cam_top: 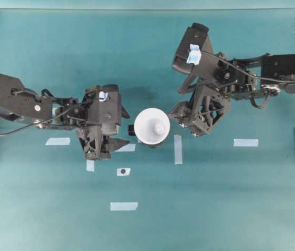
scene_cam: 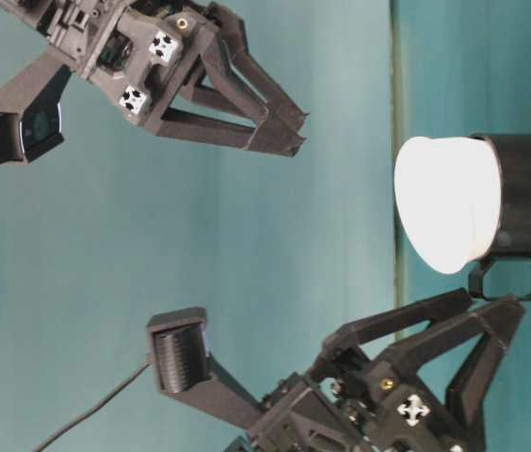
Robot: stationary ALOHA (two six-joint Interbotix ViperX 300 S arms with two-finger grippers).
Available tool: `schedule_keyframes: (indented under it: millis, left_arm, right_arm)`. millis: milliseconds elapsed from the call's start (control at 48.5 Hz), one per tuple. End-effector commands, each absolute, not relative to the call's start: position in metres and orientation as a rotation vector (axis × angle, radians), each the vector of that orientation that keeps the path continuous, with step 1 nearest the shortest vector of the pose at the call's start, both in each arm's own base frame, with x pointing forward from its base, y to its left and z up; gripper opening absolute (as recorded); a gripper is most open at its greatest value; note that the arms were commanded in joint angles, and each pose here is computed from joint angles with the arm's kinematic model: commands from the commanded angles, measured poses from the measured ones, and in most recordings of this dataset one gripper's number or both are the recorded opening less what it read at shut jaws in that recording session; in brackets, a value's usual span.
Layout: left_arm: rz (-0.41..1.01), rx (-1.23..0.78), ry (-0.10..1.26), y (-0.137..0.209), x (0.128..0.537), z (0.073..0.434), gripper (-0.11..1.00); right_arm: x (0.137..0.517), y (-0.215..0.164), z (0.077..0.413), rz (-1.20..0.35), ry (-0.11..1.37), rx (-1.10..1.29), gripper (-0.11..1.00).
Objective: Holding the cup holder with the left arm, the right arm places the cup into the cup holder.
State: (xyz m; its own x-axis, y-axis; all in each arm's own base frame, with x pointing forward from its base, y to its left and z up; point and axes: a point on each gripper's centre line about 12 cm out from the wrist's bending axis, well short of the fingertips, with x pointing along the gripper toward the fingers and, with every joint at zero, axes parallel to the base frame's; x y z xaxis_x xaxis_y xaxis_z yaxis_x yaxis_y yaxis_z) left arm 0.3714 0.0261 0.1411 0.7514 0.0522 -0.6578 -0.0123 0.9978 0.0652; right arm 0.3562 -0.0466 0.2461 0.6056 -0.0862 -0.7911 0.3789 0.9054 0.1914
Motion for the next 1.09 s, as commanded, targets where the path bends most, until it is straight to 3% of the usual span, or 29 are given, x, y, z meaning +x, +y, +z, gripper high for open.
schedule_keyframes:
  millis: [0, 1073]
  left_arm:
    - [0.037, 0.060, 0.679, 0.0263, 0.3737, 0.1547, 0.92]
    - [0.037, 0.060, 0.679, 0.0264, 0.3756, 0.1543, 0.92]
  right_arm:
    - [0.3563, -0.0461, 0.2576, -0.270, 0.847, 0.360, 0.88]
    - [0.3557, -0.0411, 0.2543, -0.242, 0.862, 0.317, 0.88]
